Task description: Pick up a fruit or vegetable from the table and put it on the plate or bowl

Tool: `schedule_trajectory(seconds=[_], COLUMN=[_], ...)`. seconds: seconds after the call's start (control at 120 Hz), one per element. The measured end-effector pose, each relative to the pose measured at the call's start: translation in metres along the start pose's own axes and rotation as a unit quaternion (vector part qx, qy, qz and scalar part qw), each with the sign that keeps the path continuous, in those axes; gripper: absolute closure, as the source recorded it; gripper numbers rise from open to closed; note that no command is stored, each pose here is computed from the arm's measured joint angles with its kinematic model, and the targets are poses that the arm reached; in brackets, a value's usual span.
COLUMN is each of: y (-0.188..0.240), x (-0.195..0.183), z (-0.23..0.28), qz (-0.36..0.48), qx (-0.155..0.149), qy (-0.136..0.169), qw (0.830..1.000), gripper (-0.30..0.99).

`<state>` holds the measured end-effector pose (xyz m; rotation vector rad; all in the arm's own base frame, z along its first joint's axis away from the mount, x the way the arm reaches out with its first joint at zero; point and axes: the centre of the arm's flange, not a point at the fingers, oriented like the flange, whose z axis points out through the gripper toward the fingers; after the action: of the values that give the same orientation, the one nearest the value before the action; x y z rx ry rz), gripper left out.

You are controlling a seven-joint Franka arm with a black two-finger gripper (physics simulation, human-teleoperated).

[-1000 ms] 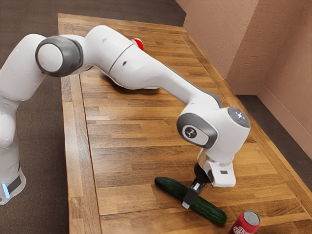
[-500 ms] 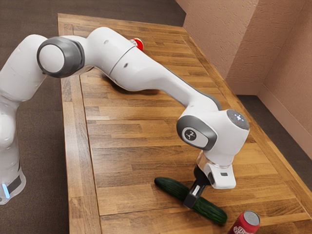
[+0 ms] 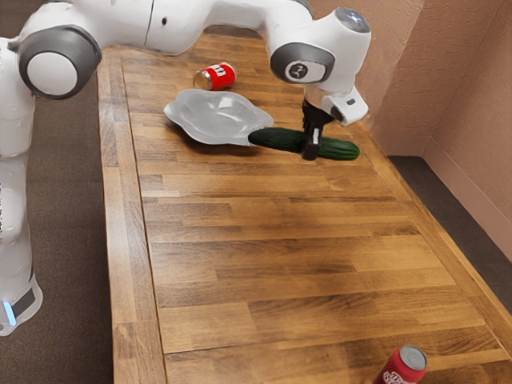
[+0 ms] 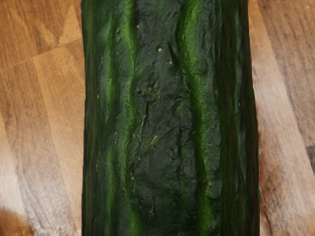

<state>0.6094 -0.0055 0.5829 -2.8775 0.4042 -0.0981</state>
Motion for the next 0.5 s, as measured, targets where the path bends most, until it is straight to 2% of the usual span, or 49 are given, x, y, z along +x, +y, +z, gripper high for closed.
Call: schedule_trajectory(seconds=[0.117, 0.25, 0.5], y=[-0.101, -0.176, -0.251], x=[-0.040, -0.086, -0.157], z=[0.031, 0.058, 0.092], qz=[-0.062, -0.097, -0.118], qx=[-0.028, -0.057, -0.090], qy=[-0.024, -0.037, -0.051], qw=[0.997, 0.993, 0.988], gripper=[0.49, 0.48, 0.49])
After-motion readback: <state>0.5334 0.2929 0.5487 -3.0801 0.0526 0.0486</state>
